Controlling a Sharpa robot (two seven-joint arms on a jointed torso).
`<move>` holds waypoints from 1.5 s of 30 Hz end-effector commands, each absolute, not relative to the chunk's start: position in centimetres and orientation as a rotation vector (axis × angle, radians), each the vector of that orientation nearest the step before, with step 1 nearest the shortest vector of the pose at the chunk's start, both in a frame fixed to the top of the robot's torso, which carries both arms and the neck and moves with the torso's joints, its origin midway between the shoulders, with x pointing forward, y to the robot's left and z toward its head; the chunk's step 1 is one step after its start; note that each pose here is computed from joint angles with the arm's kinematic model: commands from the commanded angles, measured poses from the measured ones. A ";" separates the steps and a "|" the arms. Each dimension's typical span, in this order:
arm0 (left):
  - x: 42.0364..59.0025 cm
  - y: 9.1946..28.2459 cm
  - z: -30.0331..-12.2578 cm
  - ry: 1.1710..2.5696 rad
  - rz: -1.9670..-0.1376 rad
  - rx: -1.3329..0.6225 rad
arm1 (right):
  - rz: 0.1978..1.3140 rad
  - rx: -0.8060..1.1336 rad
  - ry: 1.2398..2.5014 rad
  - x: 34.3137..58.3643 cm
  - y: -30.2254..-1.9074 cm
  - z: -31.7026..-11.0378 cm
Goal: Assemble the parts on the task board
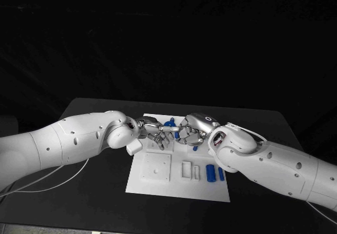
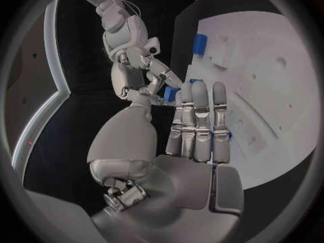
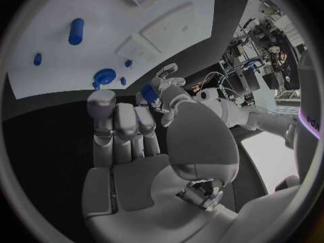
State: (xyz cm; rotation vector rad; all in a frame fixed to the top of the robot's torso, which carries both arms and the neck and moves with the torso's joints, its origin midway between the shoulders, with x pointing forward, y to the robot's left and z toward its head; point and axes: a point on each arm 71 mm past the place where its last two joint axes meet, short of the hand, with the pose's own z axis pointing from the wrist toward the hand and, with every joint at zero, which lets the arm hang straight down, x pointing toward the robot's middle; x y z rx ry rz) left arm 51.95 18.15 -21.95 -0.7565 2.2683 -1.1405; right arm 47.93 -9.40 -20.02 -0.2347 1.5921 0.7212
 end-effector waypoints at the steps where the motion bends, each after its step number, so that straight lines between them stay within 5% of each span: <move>1: 51.9 18.0 -21.9 2.275 -1.124 -0.742 | 0.721 -0.250 1.608 47.9 -9.3 -20.2; 45: 51.8 17.2 -22.0 2.300 -1.119 -0.731 | 0.721 -0.265 1.616 47.8 -8.5 -20.2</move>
